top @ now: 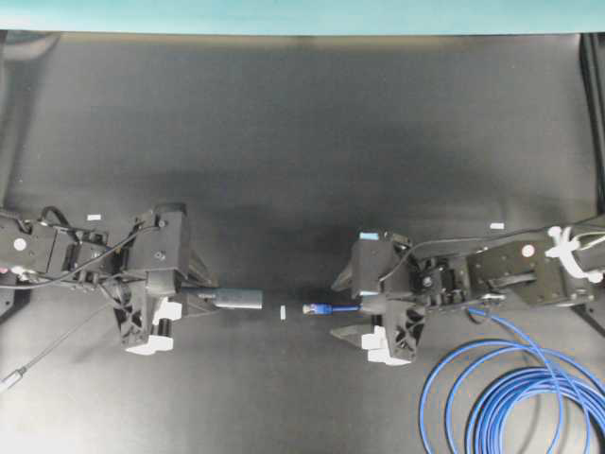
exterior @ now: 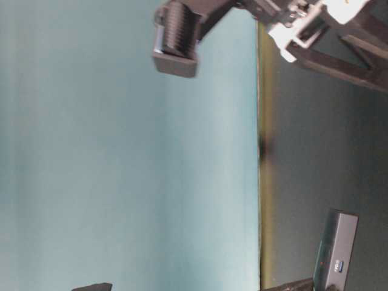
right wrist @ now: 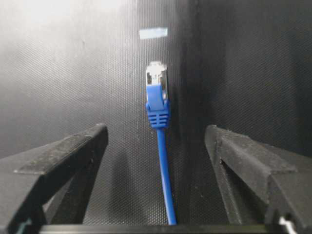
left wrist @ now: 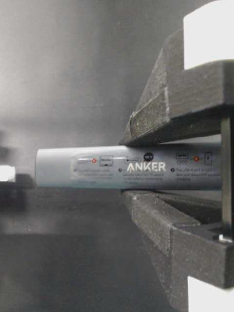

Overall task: Insert the LAN cable into the hub.
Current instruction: 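Close left gripper on the grey hub and right gripper on the blue cable, then push the blue plug leftward into the hub's end port with right gripper, then press the plug further into the hub while left gripper holds hub steady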

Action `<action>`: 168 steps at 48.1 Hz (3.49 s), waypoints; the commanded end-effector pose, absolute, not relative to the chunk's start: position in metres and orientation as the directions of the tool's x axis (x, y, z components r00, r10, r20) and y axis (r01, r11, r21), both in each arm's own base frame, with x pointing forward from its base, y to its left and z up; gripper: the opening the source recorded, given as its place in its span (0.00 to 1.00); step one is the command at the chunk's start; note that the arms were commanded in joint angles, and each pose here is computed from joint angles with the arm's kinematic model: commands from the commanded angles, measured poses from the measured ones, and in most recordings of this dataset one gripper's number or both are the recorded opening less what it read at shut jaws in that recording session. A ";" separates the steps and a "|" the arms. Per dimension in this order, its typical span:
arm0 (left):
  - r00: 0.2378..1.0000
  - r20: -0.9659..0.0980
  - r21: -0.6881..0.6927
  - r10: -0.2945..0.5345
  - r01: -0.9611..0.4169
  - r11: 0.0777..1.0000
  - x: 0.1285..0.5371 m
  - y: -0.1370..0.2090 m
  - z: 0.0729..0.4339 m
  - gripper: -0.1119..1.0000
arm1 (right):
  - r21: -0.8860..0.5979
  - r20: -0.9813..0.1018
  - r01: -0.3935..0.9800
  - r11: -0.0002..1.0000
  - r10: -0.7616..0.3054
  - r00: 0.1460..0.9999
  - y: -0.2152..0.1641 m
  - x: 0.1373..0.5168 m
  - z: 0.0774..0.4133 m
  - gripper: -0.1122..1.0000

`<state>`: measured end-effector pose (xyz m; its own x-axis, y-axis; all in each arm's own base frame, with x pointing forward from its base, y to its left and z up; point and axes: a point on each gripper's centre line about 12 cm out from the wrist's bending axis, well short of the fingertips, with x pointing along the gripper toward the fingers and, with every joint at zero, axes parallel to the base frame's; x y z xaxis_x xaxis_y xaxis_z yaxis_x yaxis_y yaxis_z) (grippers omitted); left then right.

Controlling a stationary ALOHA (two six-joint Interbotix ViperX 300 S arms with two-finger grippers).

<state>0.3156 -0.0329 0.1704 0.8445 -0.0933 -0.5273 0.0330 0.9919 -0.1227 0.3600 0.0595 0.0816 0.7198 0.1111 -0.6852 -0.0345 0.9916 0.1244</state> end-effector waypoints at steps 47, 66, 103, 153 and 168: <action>0.875 -0.472 -0.032 -0.110 0.107 0.994 0.327 -0.039 0.190 0.35 | 0.180 -0.553 -0.048 0.982 0.142 0.821 0.070 0.374 0.131 0.13; 0.862 -0.496 -0.009 -0.105 0.115 0.993 0.339 -0.039 0.191 0.35 | 0.180 -0.539 -0.044 0.983 0.136 0.831 0.068 0.383 0.135 0.13; 0.849 -0.519 -0.005 -0.097 0.111 0.994 0.346 -0.038 0.185 0.35 | 0.180 -0.529 -0.056 0.982 0.145 0.836 0.072 0.390 0.139 0.13; 0.833 -0.547 0.043 -0.086 0.131 0.990 0.376 -0.038 0.187 0.35 | 0.153 -0.538 -0.051 0.987 0.126 0.834 0.066 0.407 0.144 0.13; 0.845 -0.527 0.044 -0.088 0.131 0.990 0.381 -0.039 0.190 0.35 | 0.149 -0.533 -0.049 0.988 0.122 0.838 0.064 0.413 0.147 0.13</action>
<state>0.3644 -0.0383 0.1661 0.7876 -0.0840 -0.6104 0.1341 0.9903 0.0367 0.3924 0.0682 0.1215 0.7842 0.1290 -0.6069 -0.0474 0.9877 0.1488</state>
